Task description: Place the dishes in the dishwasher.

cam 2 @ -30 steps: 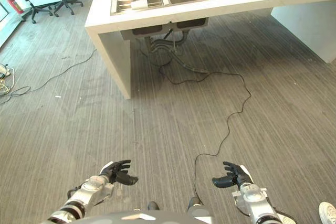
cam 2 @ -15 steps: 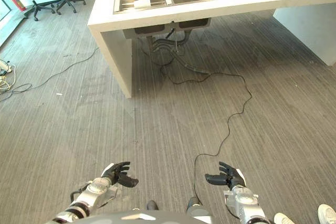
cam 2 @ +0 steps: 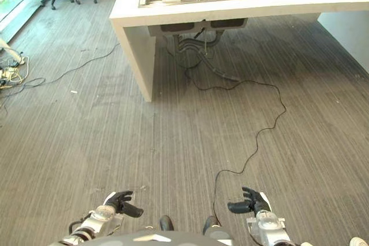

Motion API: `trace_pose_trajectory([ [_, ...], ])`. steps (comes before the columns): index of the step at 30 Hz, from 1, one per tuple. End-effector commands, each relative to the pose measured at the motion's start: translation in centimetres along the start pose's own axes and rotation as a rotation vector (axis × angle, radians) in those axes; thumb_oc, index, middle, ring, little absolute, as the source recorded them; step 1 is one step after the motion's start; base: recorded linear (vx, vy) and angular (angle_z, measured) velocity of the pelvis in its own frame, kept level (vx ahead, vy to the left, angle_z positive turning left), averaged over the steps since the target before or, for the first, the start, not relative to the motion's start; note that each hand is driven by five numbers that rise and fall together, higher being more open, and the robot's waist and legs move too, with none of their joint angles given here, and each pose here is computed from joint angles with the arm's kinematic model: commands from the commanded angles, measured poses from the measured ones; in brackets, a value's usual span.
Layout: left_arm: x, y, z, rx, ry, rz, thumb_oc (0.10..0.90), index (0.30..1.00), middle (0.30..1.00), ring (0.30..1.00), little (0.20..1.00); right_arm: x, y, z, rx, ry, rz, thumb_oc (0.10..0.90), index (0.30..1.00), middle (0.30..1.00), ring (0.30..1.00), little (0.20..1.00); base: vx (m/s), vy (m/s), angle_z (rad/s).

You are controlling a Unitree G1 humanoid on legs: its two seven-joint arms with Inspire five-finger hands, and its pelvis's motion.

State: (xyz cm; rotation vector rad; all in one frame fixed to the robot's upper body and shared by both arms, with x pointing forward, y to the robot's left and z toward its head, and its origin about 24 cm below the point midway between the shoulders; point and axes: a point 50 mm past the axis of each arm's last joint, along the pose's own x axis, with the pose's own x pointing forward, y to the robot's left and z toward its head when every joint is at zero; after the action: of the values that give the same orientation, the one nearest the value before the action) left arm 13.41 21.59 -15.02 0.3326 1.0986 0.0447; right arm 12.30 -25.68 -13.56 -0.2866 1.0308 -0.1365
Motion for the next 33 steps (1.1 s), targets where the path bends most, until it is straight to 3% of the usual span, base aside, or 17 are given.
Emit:
trace_pose_trajectory([
  [1,0.4,0.1,2.6,-0.039,-0.073,-0.006,0.800,0.900,0.900,0.900,0.900,0.7,-0.4,4.2,-0.041,-0.128,-0.013,0.800,0.900,0.900,0.900,0.900,0.01,0.018,-0.17],
  [26,-0.3,0.5,7.9,-0.050,-0.283,-0.094,0.800,0.900,0.900,0.900,0.900,0.7,0.5,6.3,0.124,-0.183,0.061,0.800,0.900,0.900,0.900,0.900,0.03,0.044,-0.07],
  [33,-2.1,1.2,12.0,-0.090,-0.485,-0.105,0.800,0.900,0.900,0.900,0.900,0.2,-0.3,9.0,0.142,-0.284,0.055,0.800,0.900,0.900,0.900,0.900,0.03,0.154,-0.14],
])
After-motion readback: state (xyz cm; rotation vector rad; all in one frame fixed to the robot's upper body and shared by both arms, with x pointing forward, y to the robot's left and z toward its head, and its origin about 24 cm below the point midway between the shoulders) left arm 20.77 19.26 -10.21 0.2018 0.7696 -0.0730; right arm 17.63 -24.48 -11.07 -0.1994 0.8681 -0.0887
